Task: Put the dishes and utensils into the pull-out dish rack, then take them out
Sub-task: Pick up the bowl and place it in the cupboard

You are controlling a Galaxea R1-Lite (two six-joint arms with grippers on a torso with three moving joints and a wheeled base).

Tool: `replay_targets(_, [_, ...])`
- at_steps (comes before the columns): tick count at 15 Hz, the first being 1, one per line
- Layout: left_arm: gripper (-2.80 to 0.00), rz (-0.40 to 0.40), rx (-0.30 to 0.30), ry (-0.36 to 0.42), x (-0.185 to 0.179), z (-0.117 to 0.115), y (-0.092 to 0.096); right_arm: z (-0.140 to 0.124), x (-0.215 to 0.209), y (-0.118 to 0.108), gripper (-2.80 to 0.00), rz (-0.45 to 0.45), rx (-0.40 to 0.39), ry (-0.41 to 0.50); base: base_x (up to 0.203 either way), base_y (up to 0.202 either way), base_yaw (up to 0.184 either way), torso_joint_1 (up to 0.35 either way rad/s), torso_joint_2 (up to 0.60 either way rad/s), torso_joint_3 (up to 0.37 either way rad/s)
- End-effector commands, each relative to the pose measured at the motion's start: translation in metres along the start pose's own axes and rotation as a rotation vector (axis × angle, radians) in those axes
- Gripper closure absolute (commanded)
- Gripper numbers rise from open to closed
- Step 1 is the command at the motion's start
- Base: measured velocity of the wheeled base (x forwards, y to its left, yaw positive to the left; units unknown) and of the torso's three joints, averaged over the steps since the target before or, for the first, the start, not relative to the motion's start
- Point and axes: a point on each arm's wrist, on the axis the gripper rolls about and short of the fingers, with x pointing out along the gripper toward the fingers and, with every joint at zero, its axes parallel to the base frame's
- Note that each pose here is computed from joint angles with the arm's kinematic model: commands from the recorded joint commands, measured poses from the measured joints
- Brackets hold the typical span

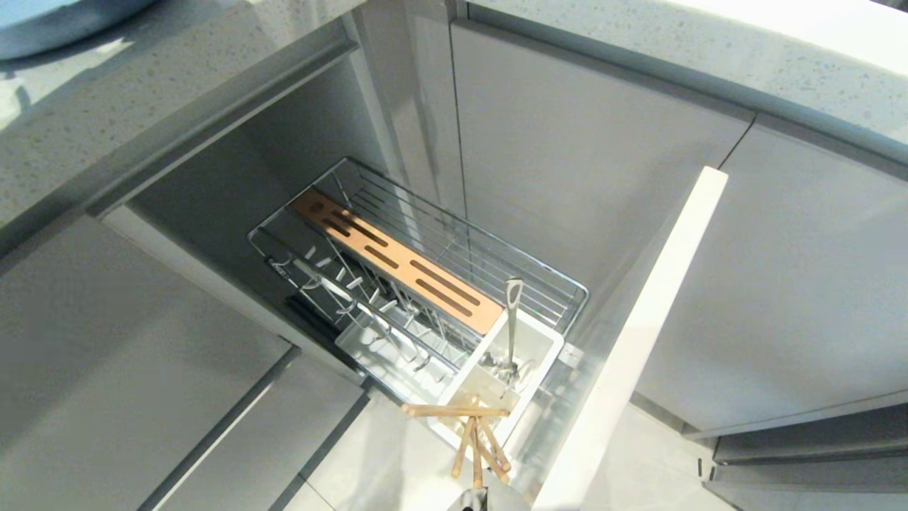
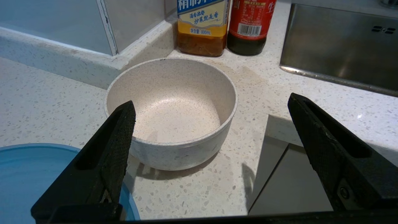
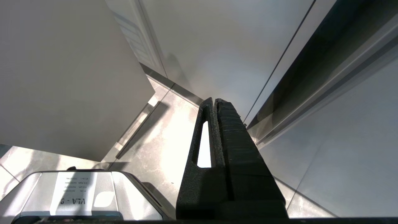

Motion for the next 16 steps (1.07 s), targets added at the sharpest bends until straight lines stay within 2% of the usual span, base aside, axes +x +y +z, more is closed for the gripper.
replay_targets(1, [-2.8, 0.001, 0.009, 0.012, 0.005, -0.006, 0.0, 0.0, 0.0, 0.0, 0.0, 0.0, 0.0, 0.0, 0.0, 0.0, 0.0, 0.0, 0.0, 0.0])
replay_targets(16, [-2.8, -0.008, 0.018, 0.058, 0.015, -0.022, 0.0, 0.0, 0.0, 0.0, 0.0, 0.001, 0.0, 0.001, 0.0, 0.0, 0.0, 0.0, 0.0, 0.0])
